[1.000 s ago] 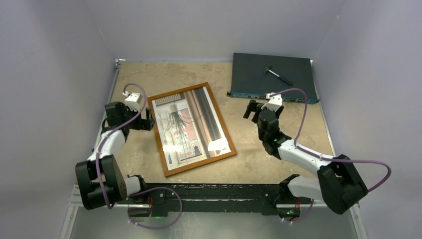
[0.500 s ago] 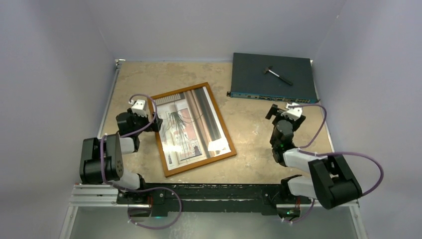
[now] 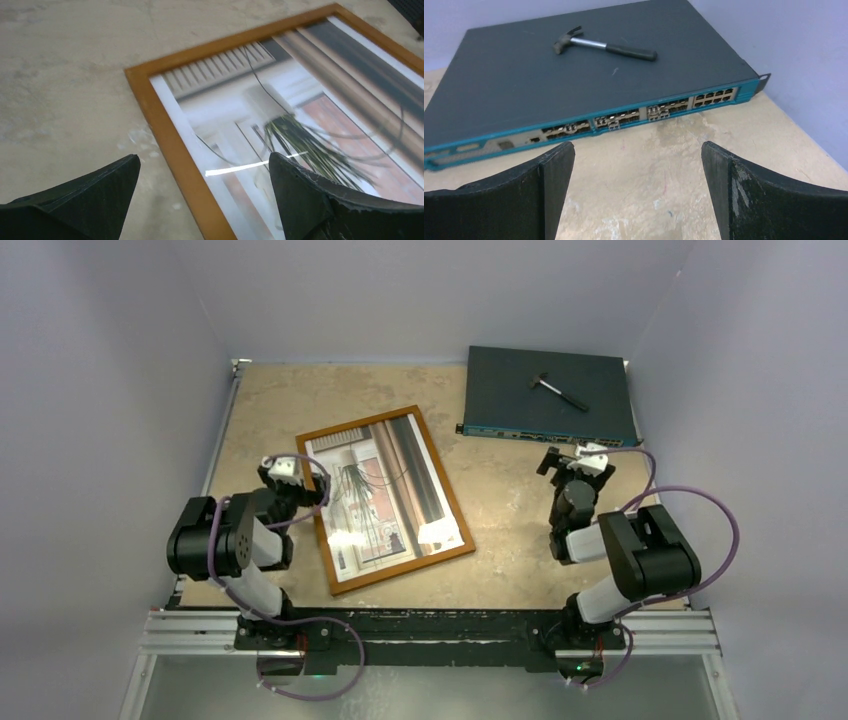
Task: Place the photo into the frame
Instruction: Reset both arms
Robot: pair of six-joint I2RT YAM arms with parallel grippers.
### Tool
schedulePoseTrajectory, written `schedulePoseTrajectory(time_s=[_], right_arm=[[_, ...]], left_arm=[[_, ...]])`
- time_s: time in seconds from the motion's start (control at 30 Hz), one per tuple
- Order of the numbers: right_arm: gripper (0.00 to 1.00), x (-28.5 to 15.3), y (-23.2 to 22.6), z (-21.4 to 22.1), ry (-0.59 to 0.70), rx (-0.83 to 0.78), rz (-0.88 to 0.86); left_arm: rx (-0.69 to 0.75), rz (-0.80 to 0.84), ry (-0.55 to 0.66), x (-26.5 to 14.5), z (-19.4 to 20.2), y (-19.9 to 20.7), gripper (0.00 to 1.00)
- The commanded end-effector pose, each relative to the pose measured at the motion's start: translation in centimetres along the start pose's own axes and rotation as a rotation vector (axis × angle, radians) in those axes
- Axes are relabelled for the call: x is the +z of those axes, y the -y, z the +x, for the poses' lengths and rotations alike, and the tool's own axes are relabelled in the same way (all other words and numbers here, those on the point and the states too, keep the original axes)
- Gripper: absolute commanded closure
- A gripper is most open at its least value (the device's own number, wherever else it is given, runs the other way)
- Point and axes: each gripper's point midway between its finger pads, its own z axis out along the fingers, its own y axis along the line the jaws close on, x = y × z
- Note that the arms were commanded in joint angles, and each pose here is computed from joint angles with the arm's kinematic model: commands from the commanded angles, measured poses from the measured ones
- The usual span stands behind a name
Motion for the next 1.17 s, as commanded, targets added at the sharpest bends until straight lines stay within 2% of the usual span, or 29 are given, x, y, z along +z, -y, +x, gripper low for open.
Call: schedulePoseTrajectory(time_s=[0.0, 0.03, 0.13, 0.2, 0.27, 0.33, 0.4, 1.13], right_arm=[[0.01, -2.1, -0.9, -4.3, 0.246, -0.002, -0.141], [0.01, -2.3, -0.9, -4.6, 0.260, -0.007, -0.121], [0.01, 0.5, -2.0, -1.8, 0.088, 0.011, -0.129], [0.01, 1.3, -1.5, -1.7, 0.068, 0.026, -0.171], [0.01, 1.1, -1.3, -2.1, 0.090, 0.024, -0.171], [0.01, 1.0, -1.1, -2.5, 0.106, 0.025, -0.161], [0.01, 0.9, -1.0, -2.7, 0.118, 0.027, -0.158], [0.01, 1.0, -0.8, -2.9, 0.125, 0.028, -0.146]], left_arm=[[0.077, -0.029, 0.187, -1.7, -2.6, 1.1, 0.00], [0.087, -0.028, 0.131, -1.3, -1.9, 1.0, 0.00], [0.060, -0.031, 0.065, 1.6, -1.6, 0.4, 0.00], [0.074, -0.048, 0.019, 1.5, -0.9, 0.5, 0.00], [0.077, -0.038, 0.065, 1.5, -1.6, 0.8, 0.00], [0.076, -0.046, 0.028, 1.5, -1.1, 0.6, 0.00], [0.078, -0.046, 0.053, 1.5, -1.4, 0.6, 0.00], [0.080, -0.065, 0.035, 1.6, -1.2, 0.6, 0.00]])
